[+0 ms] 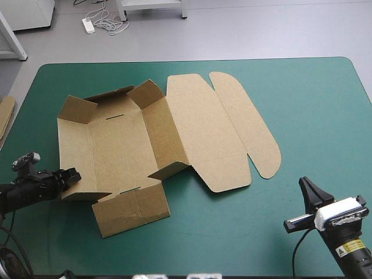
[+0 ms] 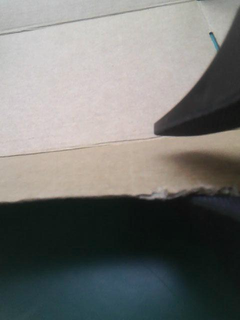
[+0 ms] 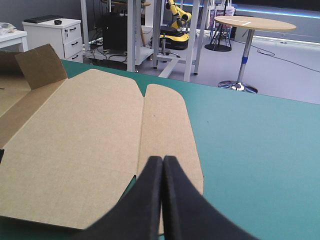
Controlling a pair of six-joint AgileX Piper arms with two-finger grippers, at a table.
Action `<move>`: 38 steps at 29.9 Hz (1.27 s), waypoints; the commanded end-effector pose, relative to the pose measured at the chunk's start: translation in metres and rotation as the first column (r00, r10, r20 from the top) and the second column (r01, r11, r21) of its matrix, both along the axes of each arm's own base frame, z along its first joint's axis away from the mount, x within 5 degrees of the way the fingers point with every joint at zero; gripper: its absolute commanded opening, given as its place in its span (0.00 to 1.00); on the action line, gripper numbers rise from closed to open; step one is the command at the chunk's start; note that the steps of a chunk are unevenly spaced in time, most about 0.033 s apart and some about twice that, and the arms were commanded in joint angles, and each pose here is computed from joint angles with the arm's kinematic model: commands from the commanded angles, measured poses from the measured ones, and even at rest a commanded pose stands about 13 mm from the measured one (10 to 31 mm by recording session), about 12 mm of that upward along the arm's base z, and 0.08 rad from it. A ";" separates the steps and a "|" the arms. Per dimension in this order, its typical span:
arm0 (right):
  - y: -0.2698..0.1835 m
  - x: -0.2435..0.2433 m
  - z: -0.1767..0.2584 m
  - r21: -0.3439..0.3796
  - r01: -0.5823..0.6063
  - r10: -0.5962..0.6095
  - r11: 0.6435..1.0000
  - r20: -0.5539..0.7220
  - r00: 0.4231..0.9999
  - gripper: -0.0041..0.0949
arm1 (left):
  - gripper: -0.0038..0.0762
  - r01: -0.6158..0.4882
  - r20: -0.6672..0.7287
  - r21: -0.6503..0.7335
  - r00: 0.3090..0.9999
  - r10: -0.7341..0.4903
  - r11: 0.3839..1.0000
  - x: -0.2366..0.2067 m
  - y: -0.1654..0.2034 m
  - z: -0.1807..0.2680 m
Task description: Fold the box
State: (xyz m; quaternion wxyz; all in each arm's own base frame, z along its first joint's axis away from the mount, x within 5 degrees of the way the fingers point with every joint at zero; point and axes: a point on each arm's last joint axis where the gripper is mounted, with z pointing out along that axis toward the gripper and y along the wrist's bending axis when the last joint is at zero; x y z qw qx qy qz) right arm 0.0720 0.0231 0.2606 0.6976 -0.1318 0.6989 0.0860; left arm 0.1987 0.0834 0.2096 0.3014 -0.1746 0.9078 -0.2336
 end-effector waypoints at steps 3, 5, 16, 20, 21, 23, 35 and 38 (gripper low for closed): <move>0.000 0.000 0.016 0.023 0.002 -0.003 1.000 0.073 0.997 0.02 | 0.06 -0.012 0.069 0.014 0.998 0.011 1.000 0.008 0.004 0.020; 0.000 0.000 0.016 0.022 0.001 -0.003 1.000 0.071 0.997 0.02 | 0.04 -0.004 0.062 0.033 0.998 0.002 0.999 0.008 0.005 0.020; 0.000 0.000 0.016 0.021 0.001 -0.003 1.000 0.069 0.998 0.02 | 0.04 0.116 0.054 0.081 0.991 -0.121 0.990 0.016 -0.011 0.030; 0.000 0.000 0.015 0.019 0.001 -0.002 1.000 0.061 0.998 0.02 | 0.04 0.174 0.015 0.175 0.984 -0.179 0.969 0.020 -0.024 0.052; 0.000 0.000 0.015 0.018 0.000 -0.001 1.000 0.058 0.998 0.02 | 0.04 0.187 0.018 0.210 0.981 -0.195 0.960 0.020 -0.028 0.060; 0.000 0.000 0.014 0.016 0.000 0.000 1.000 0.051 0.999 0.02 | 0.04 0.198 0.043 0.273 0.975 -0.217 0.942 0.021 -0.034 0.079; 0.000 0.000 0.013 0.010 -0.002 0.002 1.000 0.035 0.999 0.02 | 0.04 0.325 0.053 0.528 0.910 -0.412 0.785 0.004 -0.071 0.165; 0.000 0.000 0.013 0.010 -0.002 0.002 1.000 0.034 0.999 0.02 | 0.04 0.360 0.028 0.587 0.886 -0.463 0.725 0.004 -0.082 0.171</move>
